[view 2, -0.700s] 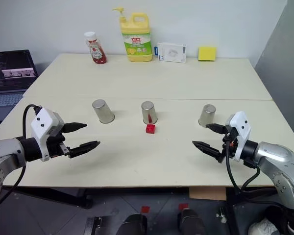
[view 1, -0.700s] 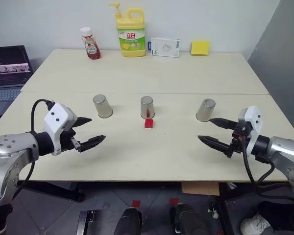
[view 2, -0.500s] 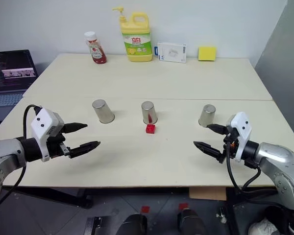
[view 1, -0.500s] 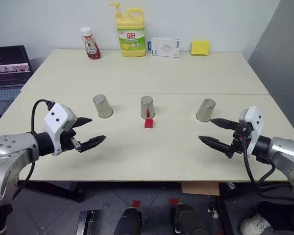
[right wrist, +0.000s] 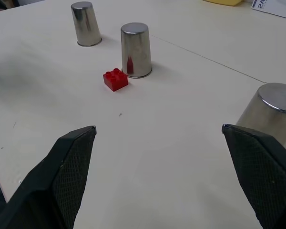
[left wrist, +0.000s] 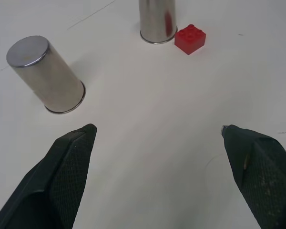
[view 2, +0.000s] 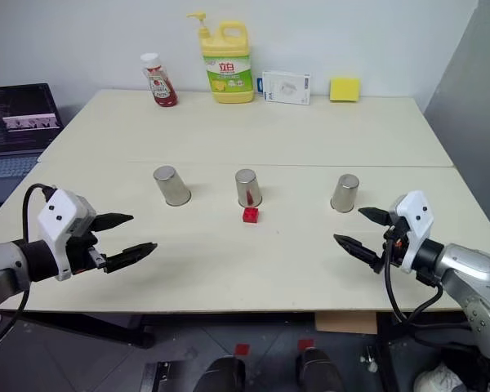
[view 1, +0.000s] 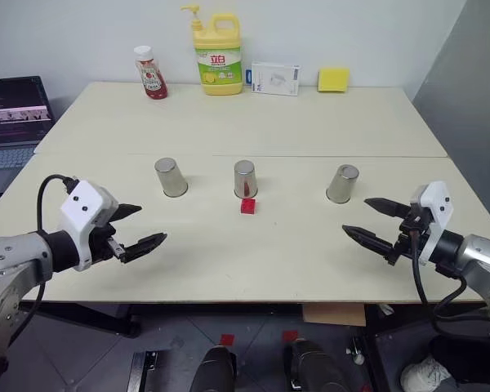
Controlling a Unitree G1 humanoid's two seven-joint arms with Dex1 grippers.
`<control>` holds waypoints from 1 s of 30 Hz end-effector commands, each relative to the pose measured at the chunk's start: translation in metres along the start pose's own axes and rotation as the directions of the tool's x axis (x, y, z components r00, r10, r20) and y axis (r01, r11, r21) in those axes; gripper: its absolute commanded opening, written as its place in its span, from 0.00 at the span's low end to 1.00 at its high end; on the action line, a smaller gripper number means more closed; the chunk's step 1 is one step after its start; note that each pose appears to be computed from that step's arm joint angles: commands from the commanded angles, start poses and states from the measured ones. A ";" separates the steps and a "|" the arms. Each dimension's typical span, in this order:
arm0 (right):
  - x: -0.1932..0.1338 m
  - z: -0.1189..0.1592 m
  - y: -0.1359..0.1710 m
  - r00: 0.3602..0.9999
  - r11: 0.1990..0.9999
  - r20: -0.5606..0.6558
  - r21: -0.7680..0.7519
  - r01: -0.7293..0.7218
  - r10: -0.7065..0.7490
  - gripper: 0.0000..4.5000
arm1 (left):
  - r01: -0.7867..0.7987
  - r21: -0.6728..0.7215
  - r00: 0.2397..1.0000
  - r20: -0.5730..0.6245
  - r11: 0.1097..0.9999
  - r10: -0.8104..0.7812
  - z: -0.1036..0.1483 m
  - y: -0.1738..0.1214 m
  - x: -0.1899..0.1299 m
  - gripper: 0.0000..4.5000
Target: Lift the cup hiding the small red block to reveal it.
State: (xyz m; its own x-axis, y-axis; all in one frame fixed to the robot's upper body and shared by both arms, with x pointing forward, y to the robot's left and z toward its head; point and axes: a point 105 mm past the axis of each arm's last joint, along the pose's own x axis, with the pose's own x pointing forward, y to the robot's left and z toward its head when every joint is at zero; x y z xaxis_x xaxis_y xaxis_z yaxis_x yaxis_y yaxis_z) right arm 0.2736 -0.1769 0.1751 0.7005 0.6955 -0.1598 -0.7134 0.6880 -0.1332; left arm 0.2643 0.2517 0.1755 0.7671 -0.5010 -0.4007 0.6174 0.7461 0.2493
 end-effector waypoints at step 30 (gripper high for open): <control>0.002 0.014 0.007 0.998 0.997 0.027 -0.042 -0.058 0.060 1.00 | -0.051 -0.004 0.999 0.016 0.999 0.051 0.003 0.005 -0.013 0.99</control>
State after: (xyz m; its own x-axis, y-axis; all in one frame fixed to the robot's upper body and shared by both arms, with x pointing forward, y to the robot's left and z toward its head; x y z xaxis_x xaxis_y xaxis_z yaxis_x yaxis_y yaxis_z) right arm 0.2712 -0.1699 0.1767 0.6668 0.7257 -0.1696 -0.7450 0.6551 -0.1258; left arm 0.2587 0.2608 0.1701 0.7770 -0.4721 -0.4164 0.5900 0.7768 0.2203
